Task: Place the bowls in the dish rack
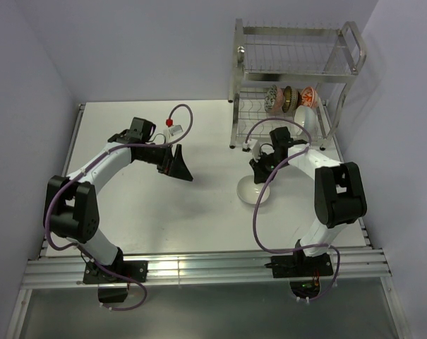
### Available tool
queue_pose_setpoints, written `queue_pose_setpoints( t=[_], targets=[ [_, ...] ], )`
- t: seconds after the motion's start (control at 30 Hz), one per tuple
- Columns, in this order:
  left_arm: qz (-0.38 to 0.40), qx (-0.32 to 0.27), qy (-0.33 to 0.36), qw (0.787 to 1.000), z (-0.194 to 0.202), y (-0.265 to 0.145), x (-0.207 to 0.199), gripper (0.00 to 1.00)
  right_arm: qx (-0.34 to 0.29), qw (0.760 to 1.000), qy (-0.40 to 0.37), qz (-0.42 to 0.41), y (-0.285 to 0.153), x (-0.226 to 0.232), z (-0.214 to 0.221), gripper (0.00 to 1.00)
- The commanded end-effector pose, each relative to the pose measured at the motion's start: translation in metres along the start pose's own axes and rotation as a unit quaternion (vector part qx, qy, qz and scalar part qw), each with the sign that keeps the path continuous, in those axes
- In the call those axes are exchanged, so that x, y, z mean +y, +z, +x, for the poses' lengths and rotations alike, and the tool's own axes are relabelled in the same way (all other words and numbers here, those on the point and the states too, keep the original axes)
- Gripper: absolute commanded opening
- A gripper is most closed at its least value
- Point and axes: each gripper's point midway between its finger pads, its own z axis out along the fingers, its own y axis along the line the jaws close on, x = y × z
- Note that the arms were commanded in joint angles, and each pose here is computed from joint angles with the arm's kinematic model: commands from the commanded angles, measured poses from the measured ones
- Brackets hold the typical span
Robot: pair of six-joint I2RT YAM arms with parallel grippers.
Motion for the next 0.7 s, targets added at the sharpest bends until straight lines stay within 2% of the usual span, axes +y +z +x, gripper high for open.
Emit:
queue_pose_setpoints(
  t=[0.0, 0.03, 0.2, 0.3, 0.43, 0.57, 0.67],
  targets=[
    [0.009, -0.022, 0.037, 0.999, -0.015, -0.005, -0.009, 1.00, -0.011, 1.000, 0.005, 0.009, -0.005, -0.002, -0.006, 0.06],
    [0.007, -0.023, 0.037, 0.999, -0.014, -0.005, -0.009, 1.00, -0.009, 1.000, 0.005, 0.013, -0.005, -0.003, -0.006, 0.00],
    [0.003, -0.025, 0.040, 0.999, -0.015, -0.007, -0.010, 1.00, -0.025, 0.999, 0.023, 0.033, -0.015, -0.006, -0.016, 0.00],
    [-0.006, -0.033, 0.026, 0.999, -0.019, -0.009, -0.013, 0.99, -0.068, 0.994, 0.054, 0.068, -0.037, -0.008, -0.039, 0.00],
    [-0.023, -0.046, 0.018, 0.998, -0.024, -0.011, -0.011, 0.99, -0.163, 0.964, 0.091, 0.190, -0.080, -0.028, -0.072, 0.00],
    [-0.039, -0.063, 0.021, 0.997, -0.033, -0.014, -0.011, 1.00, -0.204, 0.922, 0.137, 0.299, -0.121, -0.054, -0.086, 0.00],
    [-0.043, -0.066, 0.009, 0.997, -0.039, -0.013, -0.009, 0.99, -0.203, 0.884, 0.191, 0.376, -0.145, -0.083, -0.087, 0.00]
  ],
)
